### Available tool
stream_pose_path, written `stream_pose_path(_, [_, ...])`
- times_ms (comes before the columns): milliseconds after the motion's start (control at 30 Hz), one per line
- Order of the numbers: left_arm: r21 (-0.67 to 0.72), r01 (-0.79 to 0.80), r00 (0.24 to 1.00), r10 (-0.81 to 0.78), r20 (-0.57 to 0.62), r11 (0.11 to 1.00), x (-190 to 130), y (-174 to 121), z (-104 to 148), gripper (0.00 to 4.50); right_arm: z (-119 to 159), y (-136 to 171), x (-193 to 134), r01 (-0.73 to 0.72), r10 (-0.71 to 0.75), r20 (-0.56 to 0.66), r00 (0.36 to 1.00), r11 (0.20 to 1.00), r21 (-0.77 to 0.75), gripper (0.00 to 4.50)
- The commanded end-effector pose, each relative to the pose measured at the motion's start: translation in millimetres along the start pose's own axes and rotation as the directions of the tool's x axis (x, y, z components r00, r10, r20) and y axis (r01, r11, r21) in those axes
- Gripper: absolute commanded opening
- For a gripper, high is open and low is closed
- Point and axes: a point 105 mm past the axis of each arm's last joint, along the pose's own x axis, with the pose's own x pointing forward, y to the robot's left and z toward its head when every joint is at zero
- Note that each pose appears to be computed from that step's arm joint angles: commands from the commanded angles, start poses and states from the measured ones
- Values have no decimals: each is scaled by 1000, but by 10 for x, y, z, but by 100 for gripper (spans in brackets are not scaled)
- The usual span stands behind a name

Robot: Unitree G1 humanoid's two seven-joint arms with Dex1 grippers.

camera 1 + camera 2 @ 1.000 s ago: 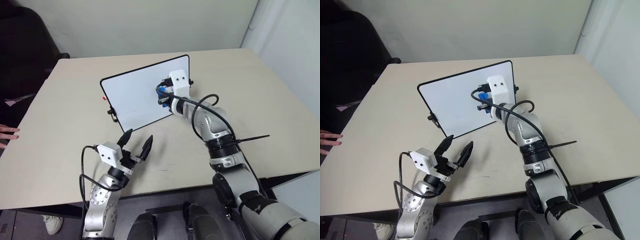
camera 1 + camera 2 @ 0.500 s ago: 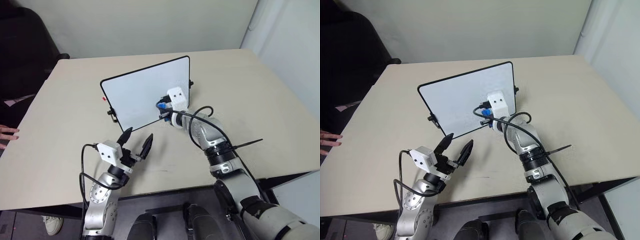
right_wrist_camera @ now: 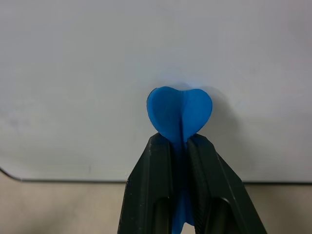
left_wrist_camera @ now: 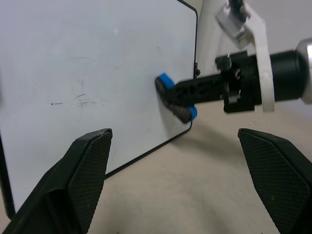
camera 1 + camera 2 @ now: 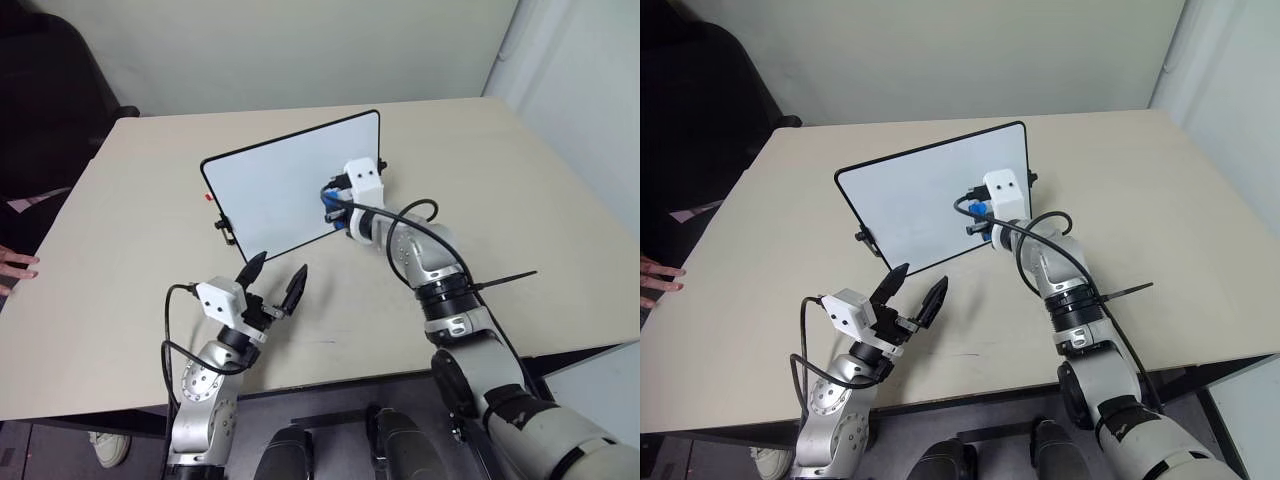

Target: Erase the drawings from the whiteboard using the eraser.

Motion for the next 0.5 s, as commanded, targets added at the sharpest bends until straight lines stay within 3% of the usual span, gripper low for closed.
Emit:
stream_pose_path(33, [13, 20, 999, -20, 35, 1000, 37, -34, 75, 450, 478, 45, -90, -1, 5, 173, 985, 1000, -24, 22])
stream_pose_path(367, [14, 10, 999, -11, 39, 1000, 36, -11, 81, 450, 789, 93, -198, -17, 25, 258, 966, 999, -32, 22])
stream_pose_path(500, [10, 11, 999, -12, 39, 1000, 36, -12, 77, 450, 761, 161, -189, -42, 50, 248, 967, 998, -38, 22])
